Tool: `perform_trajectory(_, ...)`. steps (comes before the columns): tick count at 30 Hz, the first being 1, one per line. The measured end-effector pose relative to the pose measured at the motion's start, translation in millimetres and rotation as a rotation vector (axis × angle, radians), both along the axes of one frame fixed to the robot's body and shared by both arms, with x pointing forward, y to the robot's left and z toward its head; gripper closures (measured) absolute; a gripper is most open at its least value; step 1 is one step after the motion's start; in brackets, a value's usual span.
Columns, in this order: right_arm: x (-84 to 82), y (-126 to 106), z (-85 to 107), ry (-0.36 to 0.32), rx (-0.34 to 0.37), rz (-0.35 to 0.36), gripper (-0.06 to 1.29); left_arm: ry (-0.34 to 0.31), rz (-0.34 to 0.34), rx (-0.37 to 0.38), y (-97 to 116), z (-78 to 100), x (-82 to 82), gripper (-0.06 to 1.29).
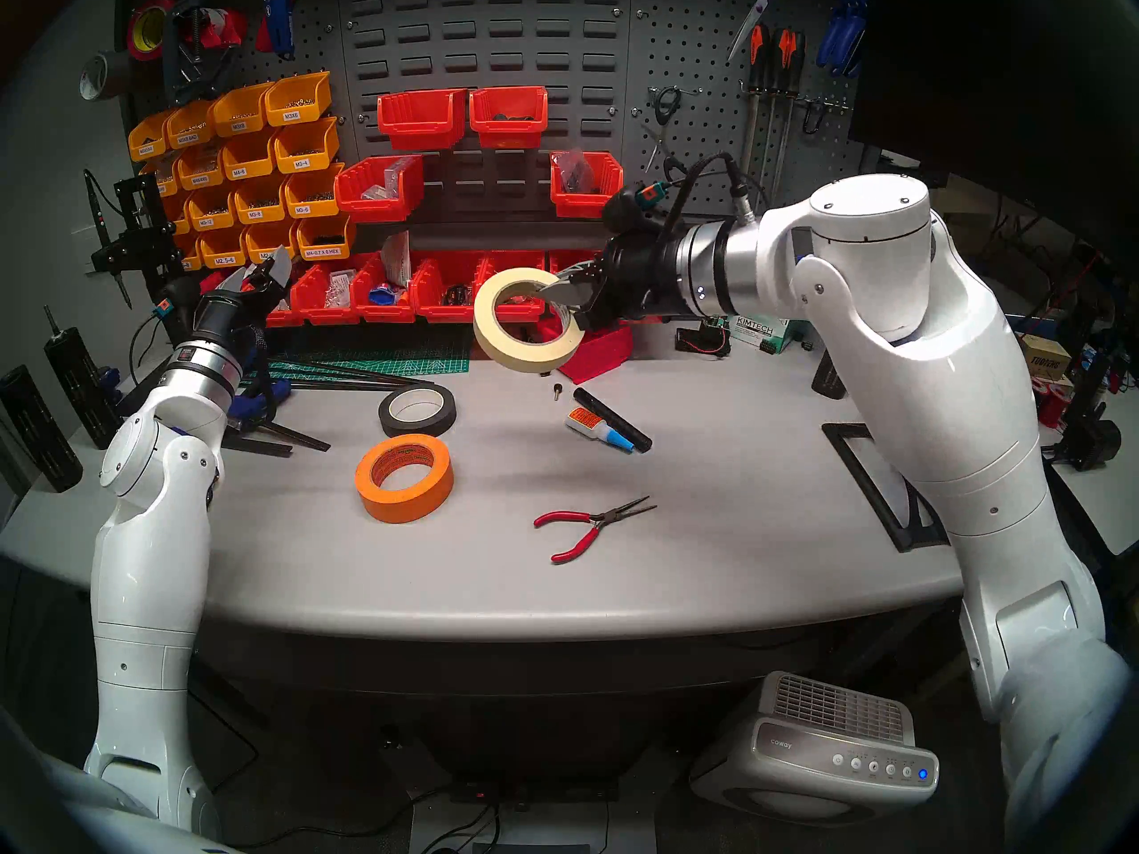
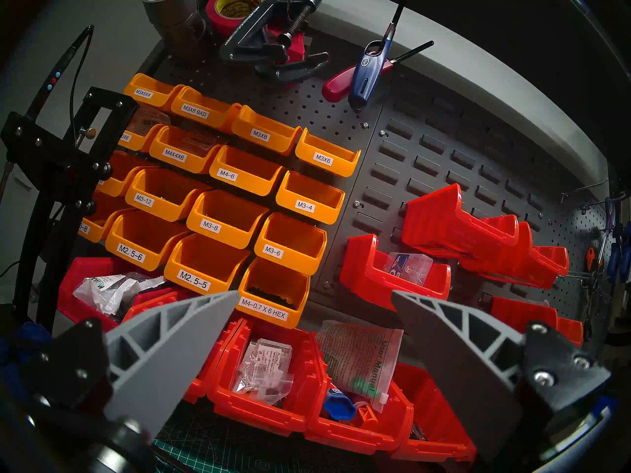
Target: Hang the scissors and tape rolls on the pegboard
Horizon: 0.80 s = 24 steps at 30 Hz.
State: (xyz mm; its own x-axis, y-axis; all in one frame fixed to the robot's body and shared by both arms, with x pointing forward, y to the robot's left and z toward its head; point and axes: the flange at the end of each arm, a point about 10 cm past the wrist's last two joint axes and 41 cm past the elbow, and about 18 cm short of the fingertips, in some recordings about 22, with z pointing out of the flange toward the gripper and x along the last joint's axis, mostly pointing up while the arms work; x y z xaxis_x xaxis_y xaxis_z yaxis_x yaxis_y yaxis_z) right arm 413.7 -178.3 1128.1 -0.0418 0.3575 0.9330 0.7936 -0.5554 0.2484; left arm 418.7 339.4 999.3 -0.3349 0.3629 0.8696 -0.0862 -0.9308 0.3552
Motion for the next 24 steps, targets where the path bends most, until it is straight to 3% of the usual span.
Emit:
perform_trajectory(10,1.0,-13,6.3,-0.138,0.150,-0.107,1.20,0.001,0.000,0.002,-1,0.0,0.4,0.02)
perform_trajectory(13,1.0,-13,6.3,-0.138,0.150,-0.107,1.20,0.001,0.000,0.002,-1,0.0,0.4,0.02)
perform_trajectory(14,2.4,-18,2.8,-0.182,0.206,-0.166,1.20,0.001,0.001,0.002,-1,0.1,0.4,0.02)
perform_trajectory(18,2.4,-18,2.8,-0.182,0.206,-0.166,1.20,0.001,0.001,0.002,-1,0.1,0.4,0.02)
perform_trajectory(24,3.9,-27,1.7,-0.255,0.270,-0.249,1.22,0.000,-0.001,0.003,-2,0.4,0.4,0.02)
